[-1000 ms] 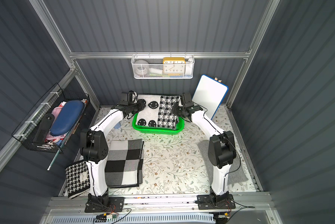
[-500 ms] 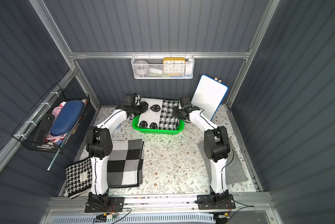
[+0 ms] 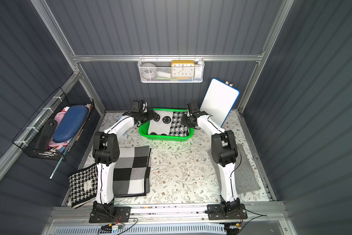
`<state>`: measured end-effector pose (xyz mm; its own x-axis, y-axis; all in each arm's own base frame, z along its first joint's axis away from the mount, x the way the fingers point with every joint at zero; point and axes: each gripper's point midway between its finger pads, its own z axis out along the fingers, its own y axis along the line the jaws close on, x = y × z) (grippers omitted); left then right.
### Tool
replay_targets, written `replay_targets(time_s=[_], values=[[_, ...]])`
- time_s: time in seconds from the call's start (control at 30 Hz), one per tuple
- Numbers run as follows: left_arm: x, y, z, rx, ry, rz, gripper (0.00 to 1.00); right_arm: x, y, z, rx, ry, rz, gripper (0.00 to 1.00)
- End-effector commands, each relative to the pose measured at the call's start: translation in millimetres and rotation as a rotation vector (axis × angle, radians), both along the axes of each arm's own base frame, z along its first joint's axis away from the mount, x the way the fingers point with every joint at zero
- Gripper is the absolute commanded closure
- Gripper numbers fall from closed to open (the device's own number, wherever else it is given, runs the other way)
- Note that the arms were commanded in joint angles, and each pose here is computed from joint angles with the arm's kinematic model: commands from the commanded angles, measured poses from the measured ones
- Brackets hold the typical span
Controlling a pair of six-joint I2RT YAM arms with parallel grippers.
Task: Put the folded scarf in the basket
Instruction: Place the scarf in the basket, then move the scarf to the center of the board.
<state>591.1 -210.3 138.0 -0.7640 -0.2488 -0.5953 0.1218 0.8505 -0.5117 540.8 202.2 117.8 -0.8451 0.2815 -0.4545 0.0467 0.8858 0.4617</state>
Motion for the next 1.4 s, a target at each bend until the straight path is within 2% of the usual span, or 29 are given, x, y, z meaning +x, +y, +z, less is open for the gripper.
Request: replay_targets(time_s=[0.0,0.13,0.33,0.5,0.6,0.73,0.83,0.93,1.07,1.37], values=[[9.5,0.5,58.6,-0.038,-0.118,-0.022,0.12,-0.5,-7.4,24.3,-0.011,-0.018,-0.001,0.4],[-0.1,-6.1,107.6,-0.075,-0.195,-0.049,0.01,-11.5,-9.8,49.3,-0.008,-0.036,0.001,0.35],[-37.6,-28.8,168.1,-0.115,-0.27,-0.112,0.01,-45.7,-8.8,83.4,-0.001,-0.057,0.021,0.34],[-92.1,-65.5,211.3,-0.144,-0.324,-0.188,0.01,-96.5,0.0,102.3,0.014,-0.077,0.056,0.34],[-128.8,-83.0,220.0,-0.182,-0.313,-0.245,0.01,-134.3,6.0,105.7,0.029,-0.082,0.074,0.34],[-178.7,-84.2,222.6,-0.228,-0.3,-0.265,0.01,-186.0,12.8,104.0,0.047,-0.096,0.085,0.35],[-211.6,-76.8,213.8,-0.233,-0.278,-0.263,0.01,-218.2,16.8,98.4,0.07,-0.088,0.087,0.35],[-234.9,-63.8,191.4,-0.223,-0.216,-0.233,0.01,-244.8,19.6,88.9,0.098,-0.074,0.08,0.35],[-262.5,-38.8,135.6,-0.17,-0.089,-0.164,0.01,-268.3,37.6,69.8,0.13,-0.062,0.096,0.35],[-318.2,8.1,39.9,-0.13,0.116,-0.021,0.01,-291.7,105.7,7.7,0.128,0.027,0.165,0.35]])
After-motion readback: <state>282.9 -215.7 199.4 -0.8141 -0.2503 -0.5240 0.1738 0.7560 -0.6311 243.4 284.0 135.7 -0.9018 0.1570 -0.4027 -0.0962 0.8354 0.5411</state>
